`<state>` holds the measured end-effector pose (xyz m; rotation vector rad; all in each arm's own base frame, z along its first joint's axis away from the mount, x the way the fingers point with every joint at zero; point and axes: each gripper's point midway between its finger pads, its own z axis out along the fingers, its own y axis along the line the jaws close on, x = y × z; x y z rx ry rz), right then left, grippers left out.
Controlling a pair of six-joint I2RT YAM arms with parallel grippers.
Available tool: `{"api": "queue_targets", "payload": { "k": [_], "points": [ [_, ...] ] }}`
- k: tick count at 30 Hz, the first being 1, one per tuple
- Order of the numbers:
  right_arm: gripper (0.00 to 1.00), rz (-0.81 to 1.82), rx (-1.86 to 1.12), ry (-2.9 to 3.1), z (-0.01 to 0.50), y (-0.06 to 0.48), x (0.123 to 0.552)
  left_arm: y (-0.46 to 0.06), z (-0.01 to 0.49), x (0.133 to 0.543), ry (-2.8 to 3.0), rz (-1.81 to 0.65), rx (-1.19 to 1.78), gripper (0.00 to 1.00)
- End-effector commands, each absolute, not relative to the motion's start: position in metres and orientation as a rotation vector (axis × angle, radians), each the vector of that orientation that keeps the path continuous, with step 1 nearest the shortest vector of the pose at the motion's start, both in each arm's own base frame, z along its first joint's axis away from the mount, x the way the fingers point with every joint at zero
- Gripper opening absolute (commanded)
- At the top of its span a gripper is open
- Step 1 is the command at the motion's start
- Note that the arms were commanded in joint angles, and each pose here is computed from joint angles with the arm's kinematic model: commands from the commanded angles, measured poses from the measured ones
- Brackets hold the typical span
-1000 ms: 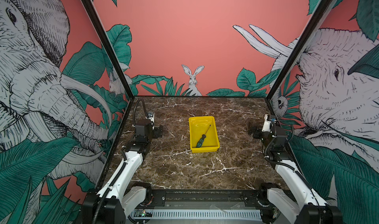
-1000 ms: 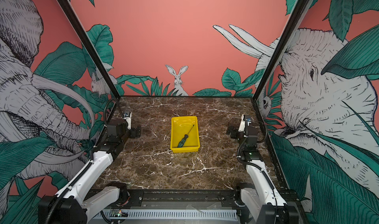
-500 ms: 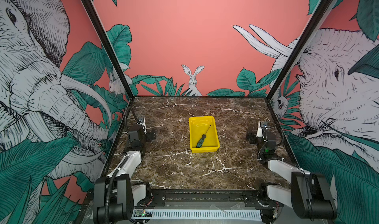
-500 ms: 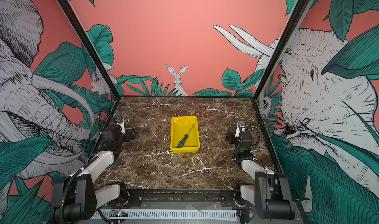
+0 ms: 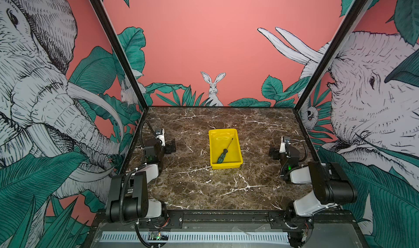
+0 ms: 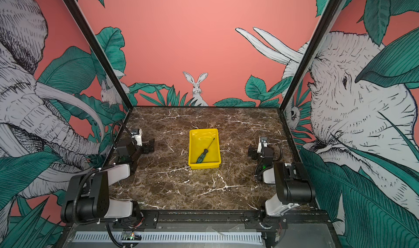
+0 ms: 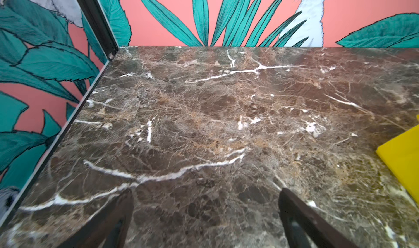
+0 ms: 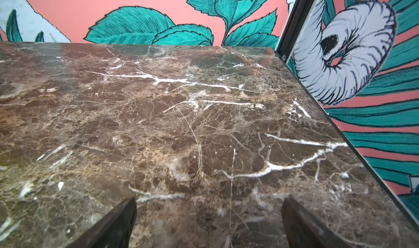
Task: Put the screwdriver in the bin
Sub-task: Reset both arms
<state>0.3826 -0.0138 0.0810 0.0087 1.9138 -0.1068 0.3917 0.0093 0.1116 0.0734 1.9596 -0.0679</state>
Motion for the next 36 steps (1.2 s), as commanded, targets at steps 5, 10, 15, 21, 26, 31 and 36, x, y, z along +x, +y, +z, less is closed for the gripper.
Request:
{"api": "queue_targets", "payload": {
  "k": [5,10,15,21,26,31,36],
  "points": [
    [0.99,-0.137,-0.038,1.918,0.095,-0.007,0.399,-0.004,0.111,0.399,1.900,-0.125,0.144,1.00],
    [0.99,-0.137,-0.039,1.916,0.095,-0.007,0.399,-0.022,0.107,0.404,1.910,-0.082,0.239,1.00],
    [0.99,-0.136,-0.038,1.921,0.094,-0.007,0.399,-0.026,0.096,0.401,1.894,0.004,0.249,1.00],
    [0.99,-0.138,-0.037,1.918,0.094,-0.007,0.399,-0.027,0.096,0.401,1.884,0.000,0.255,1.00],
    [0.99,-0.138,-0.037,1.920,0.094,-0.007,0.398,-0.025,0.096,0.402,1.891,0.009,0.238,1.00],
    [0.99,-0.138,-0.036,1.918,0.094,-0.007,0.399,-0.023,0.096,0.401,1.899,0.012,0.235,1.00],
    [0.99,-0.138,-0.039,1.919,0.094,-0.007,0.398,-0.023,0.095,0.401,1.906,0.012,0.235,1.00]
  ]
}}
